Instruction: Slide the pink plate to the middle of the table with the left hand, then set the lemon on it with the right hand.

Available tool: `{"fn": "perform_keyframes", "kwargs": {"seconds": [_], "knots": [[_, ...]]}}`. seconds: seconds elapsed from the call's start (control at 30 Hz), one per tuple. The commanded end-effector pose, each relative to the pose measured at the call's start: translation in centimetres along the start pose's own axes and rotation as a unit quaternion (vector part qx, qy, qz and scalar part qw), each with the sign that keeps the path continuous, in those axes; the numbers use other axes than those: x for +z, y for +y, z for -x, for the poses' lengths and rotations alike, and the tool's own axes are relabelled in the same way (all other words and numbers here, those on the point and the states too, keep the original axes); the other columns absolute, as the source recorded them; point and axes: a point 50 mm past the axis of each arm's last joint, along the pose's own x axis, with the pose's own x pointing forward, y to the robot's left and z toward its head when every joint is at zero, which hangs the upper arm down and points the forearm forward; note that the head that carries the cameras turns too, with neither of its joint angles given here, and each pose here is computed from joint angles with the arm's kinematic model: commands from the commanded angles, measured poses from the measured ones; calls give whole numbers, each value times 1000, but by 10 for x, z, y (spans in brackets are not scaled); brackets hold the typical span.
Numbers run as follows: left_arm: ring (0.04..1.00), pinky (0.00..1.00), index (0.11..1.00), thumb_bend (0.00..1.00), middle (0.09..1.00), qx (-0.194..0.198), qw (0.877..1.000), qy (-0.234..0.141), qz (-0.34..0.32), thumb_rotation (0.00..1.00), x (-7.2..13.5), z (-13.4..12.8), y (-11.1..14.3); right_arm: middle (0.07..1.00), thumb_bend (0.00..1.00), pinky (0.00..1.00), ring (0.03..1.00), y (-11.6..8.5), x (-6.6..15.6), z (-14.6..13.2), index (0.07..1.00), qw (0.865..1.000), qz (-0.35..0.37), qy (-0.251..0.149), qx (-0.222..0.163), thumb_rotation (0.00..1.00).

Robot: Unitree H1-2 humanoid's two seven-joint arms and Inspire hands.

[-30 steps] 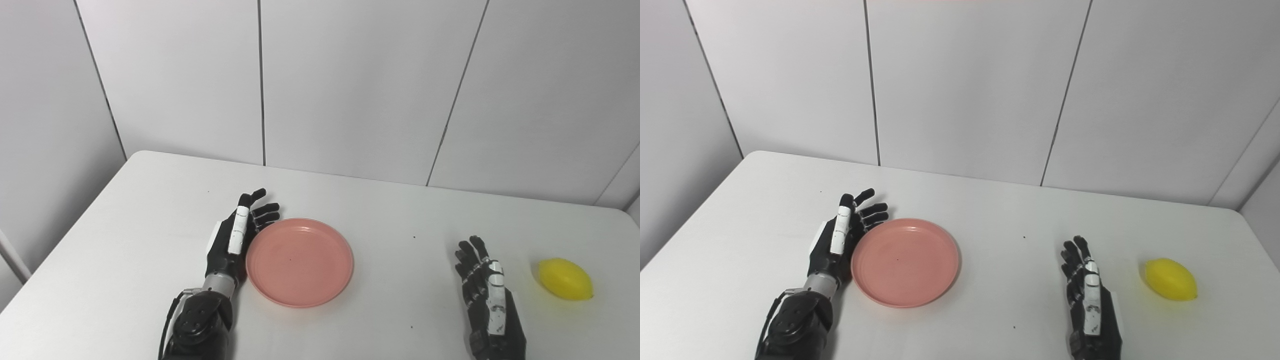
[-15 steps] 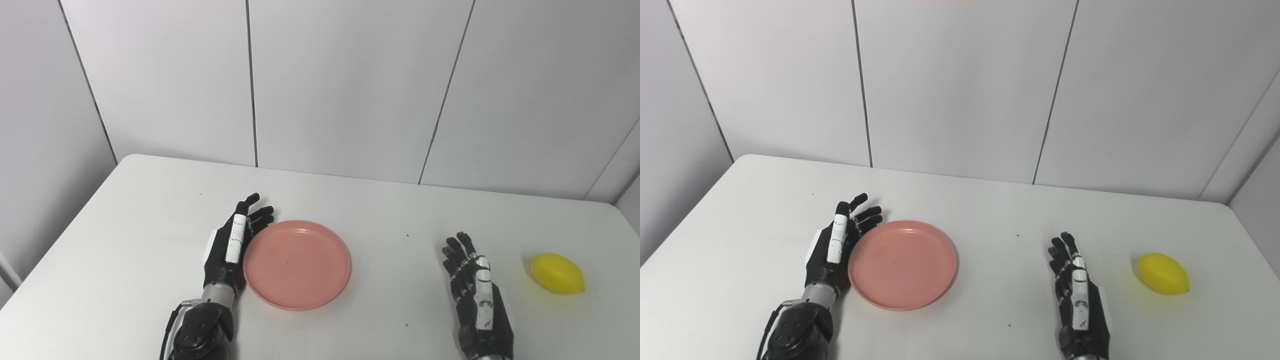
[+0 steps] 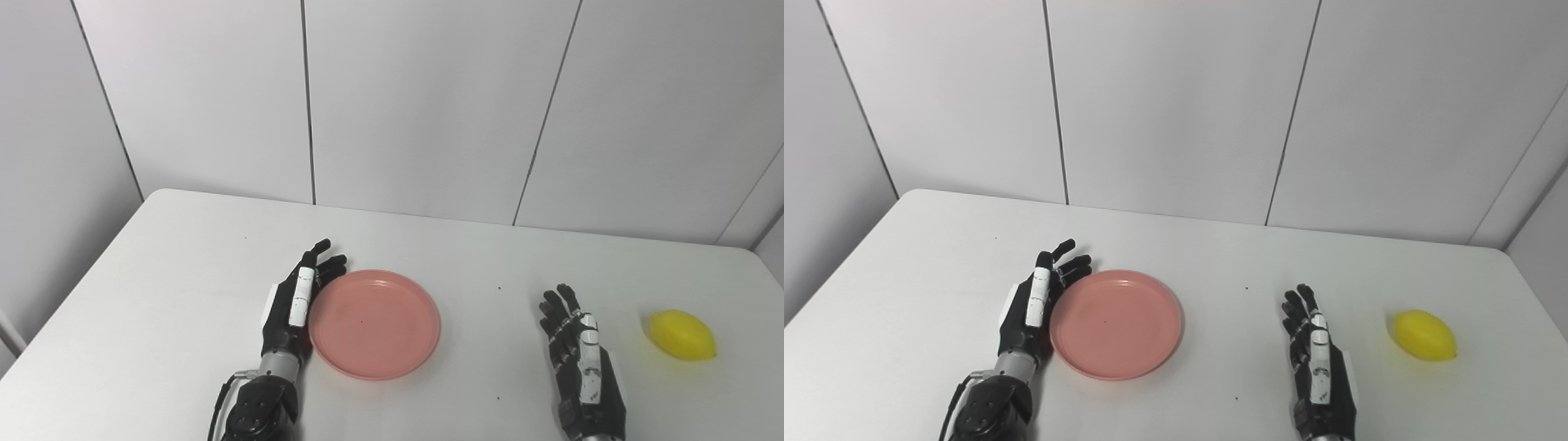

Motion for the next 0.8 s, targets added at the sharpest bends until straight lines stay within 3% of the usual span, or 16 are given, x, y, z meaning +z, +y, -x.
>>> {"fn": "perform_keyframes", "kwargs": {"seconds": [0.0,0.4,0.77], "knots": [[772,864,819,921,750,3,999,39,6,912,-16,6,-3,915,672,985,939,5,-27,19,932,999,-18,50,-11,970],[782,823,830,924,748,-16,999,41,11,903,-12,5,-6,897,707,969,918,13,-27,17,920,998,-18,52,-18,936],[798,871,833,909,745,-38,998,41,19,887,-8,3,-20,894,728,958,913,16,-29,16,910,998,-19,49,-17,916]]}}
